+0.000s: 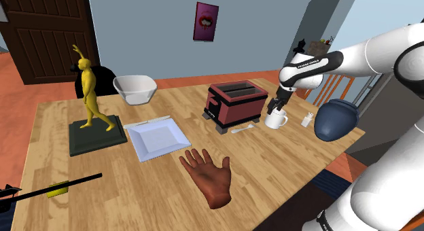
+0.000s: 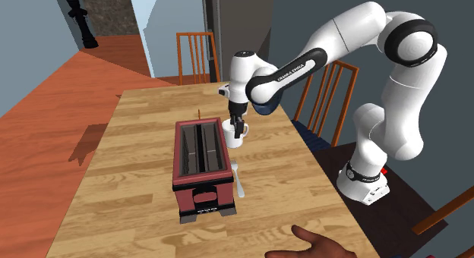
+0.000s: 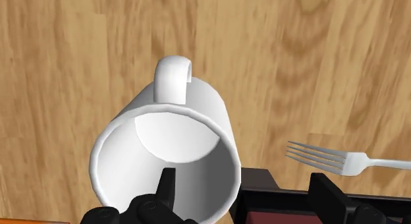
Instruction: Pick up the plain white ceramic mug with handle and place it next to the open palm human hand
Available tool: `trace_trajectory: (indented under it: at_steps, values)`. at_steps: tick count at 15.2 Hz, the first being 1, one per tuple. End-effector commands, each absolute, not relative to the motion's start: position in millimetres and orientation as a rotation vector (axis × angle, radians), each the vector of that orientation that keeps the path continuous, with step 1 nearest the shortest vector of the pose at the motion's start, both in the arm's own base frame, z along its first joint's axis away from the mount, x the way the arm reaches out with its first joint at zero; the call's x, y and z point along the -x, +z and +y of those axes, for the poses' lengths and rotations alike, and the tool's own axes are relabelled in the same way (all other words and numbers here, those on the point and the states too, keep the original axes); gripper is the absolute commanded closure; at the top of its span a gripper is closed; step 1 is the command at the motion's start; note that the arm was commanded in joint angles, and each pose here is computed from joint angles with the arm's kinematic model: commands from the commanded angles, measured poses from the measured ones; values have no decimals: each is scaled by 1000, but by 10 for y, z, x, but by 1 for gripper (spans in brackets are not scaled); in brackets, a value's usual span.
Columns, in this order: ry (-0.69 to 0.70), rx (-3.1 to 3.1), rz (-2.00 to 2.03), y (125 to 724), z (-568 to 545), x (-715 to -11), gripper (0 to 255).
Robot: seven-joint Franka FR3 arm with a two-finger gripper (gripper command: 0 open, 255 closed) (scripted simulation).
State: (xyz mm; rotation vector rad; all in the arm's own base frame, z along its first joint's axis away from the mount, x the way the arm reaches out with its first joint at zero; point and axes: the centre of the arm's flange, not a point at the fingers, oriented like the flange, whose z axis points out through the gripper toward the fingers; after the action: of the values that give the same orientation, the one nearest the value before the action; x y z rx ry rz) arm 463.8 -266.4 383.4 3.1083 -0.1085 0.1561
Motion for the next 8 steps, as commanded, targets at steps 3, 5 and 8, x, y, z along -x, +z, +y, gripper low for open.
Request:
trace_trajectory:
  at_steps: [3, 5, 8]
  values:
    - [156, -3107, -107, 3599, -2707, -4671, 0]
    - [156, -3107, -107, 3494, -2711, -4682, 0]
    - [156, -3107, -107, 3464, -2711, -4685, 0]
